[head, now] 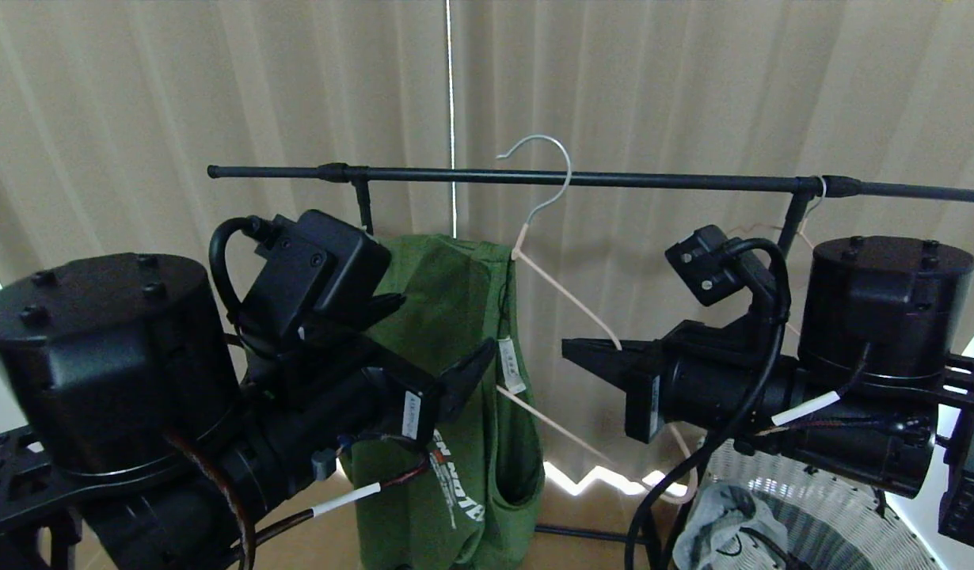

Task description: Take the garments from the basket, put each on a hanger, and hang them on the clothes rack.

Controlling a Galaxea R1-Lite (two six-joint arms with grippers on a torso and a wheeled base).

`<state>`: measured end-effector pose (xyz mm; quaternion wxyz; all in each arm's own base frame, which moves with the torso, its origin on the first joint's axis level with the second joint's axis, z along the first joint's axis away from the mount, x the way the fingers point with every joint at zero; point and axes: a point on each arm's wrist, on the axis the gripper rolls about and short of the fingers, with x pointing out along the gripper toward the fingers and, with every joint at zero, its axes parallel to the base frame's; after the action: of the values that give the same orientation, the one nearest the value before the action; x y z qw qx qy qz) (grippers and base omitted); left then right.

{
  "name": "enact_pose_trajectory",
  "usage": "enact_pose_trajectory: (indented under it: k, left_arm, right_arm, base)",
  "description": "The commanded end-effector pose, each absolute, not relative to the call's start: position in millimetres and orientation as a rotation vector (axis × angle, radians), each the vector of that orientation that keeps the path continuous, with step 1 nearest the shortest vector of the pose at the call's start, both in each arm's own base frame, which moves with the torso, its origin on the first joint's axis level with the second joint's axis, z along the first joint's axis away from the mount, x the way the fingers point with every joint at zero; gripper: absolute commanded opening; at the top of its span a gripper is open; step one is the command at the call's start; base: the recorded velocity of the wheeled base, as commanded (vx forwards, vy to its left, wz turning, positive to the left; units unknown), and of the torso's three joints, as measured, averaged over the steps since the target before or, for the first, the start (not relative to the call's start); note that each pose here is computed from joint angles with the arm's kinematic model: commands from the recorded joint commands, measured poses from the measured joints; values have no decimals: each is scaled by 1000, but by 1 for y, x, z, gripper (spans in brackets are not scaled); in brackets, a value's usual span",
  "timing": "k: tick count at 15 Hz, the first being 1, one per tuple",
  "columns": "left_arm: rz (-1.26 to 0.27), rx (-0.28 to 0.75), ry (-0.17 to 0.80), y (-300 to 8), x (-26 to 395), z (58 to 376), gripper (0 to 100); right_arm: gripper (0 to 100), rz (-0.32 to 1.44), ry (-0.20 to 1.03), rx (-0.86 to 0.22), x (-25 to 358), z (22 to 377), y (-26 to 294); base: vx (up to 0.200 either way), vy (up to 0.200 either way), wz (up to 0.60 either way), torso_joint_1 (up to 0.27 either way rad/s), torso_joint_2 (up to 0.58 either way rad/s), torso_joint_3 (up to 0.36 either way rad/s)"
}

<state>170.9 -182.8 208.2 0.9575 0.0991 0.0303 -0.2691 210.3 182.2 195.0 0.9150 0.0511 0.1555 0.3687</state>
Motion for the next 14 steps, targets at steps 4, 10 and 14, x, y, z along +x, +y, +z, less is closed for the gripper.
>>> enact_pose_trajectory:
  k: [4,10,14]
  left_arm:
    - [-473,267,47,-152,166,206,100]
    - [-389,510,-51,-114,188,215,100]
    - [-476,689,-157,-103,197,219,100]
  right_arm:
    - [0,714,278,67,205,205,159]
    - [0,684,311,39,205,212,148]
    - [0,697,313,40,206,212,150]
  base:
    - [0,0,0,0,0,0]
    - [0,0,0,0,0,0]
    - [0,0,0,0,0,0]
